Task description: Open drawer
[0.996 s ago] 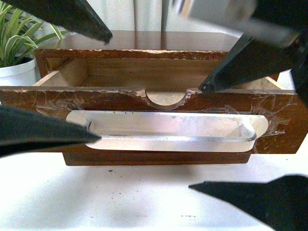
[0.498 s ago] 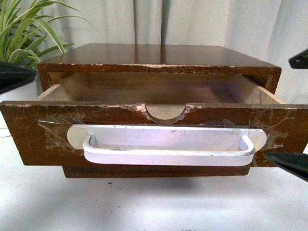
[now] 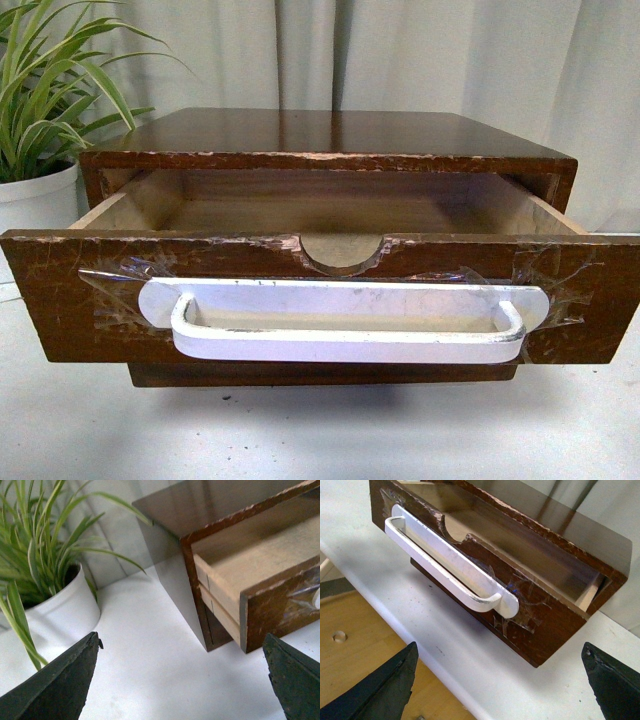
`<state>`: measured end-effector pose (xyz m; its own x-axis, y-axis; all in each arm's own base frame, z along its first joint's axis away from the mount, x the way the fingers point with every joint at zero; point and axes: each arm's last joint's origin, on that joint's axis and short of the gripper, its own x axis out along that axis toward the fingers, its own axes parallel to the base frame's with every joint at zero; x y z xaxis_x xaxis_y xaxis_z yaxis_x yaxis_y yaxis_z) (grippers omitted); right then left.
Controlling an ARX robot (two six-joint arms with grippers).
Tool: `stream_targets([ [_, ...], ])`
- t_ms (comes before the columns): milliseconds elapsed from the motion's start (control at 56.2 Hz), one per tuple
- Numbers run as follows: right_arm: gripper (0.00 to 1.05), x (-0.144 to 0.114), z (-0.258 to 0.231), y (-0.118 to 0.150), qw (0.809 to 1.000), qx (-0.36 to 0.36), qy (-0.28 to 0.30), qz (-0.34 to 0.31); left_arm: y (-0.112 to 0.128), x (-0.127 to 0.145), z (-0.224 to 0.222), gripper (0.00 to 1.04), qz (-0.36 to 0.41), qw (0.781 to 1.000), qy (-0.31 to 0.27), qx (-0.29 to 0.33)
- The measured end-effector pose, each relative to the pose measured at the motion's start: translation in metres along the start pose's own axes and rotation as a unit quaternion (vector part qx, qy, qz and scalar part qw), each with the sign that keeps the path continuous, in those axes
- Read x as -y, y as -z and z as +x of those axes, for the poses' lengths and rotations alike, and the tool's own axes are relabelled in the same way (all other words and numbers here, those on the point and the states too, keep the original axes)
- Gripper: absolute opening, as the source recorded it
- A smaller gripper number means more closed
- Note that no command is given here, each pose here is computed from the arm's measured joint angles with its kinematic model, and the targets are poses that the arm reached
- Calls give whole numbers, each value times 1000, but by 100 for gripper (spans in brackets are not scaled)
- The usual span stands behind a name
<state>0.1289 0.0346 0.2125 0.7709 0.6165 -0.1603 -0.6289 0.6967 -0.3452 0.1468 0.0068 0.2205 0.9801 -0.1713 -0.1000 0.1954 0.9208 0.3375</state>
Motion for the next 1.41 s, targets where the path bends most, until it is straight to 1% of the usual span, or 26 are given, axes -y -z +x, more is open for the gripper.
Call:
stream_targets([
  [142, 96, -6, -11, 11, 999, 0, 26, 32, 19, 8, -16, 98, -65, 997, -28, -26],
  [249, 96, -11, -18, 18, 998, -1, 39, 52, 28, 13, -30, 98, -105, 993, -48, -38],
  [338, 96, -15, -23, 22, 997, -2, 50, 65, 32, 17, -40, 98, -127, 989, -58, -42],
  [445, 96, -20, -27, 28, 995, -2, 68, 80, 42, 24, -44, 98, -148, 984, -85, -58],
  [534, 96, -21, -28, 32, 990, 5, 89, 107, 53, 30, -42, 98, -165, 980, -82, -73],
  [605, 96, -21, -28, 34, 989, 5, 97, 116, 55, 30, -42, 98, -172, 978, -96, -75],
  [854, 96, -21, -28, 34, 987, 6, 97, 126, 55, 31, -42, 98, -177, 977, -94, -66],
  [890, 95, -21, -27, 34, 986, 7, 103, 128, 55, 32, -41, 93, -174, 979, -101, -39],
  [907, 92, -20, -27, 34, 981, 11, 138, 133, 56, 32, -41, 91, -173, 979, -101, -30],
  [925, 91, -20, -27, 34, 979, 13, 155, 134, 56, 33, -41, 87, -172, 980, -100, -11],
  [979, 80, -20, -28, 35, 956, 16, 248, 155, 51, 34, -42, 77, -169, 981, -92, 27],
  [996, 78, -20, -28, 36, 952, 14, 263, 157, 51, 34, -42, 75, -169, 981, -93, 31],
  [1032, 71, -19, -30, 37, 939, 13, 301, 168, 50, 34, -42, 69, -168, 981, -94, 35],
  [1068, 66, -18, -31, 37, 931, 12, 320, 172, 50, 34, -42, 62, -169, 980, -95, 35],
  [1139, 53, -17, -32, 39, 924, 14, 336, 181, 50, 34, -42, 51, -169, 980, -95, 35],
  [1210, 42, -18, -33, 47, 926, 15, 330, 184, 50, 34, -42, 39, -169, 980, -94, 36],
  [1263, 34, -16, -34, 52, 930, 15, 317, 186, 50, 34, -42, 32, -170, 980, -95, 35],
  [1406, 12, -12, -38, 53, 921, 13, 340, 187, 50, 34, -42, 8, -171, 980, -95, 36],
])
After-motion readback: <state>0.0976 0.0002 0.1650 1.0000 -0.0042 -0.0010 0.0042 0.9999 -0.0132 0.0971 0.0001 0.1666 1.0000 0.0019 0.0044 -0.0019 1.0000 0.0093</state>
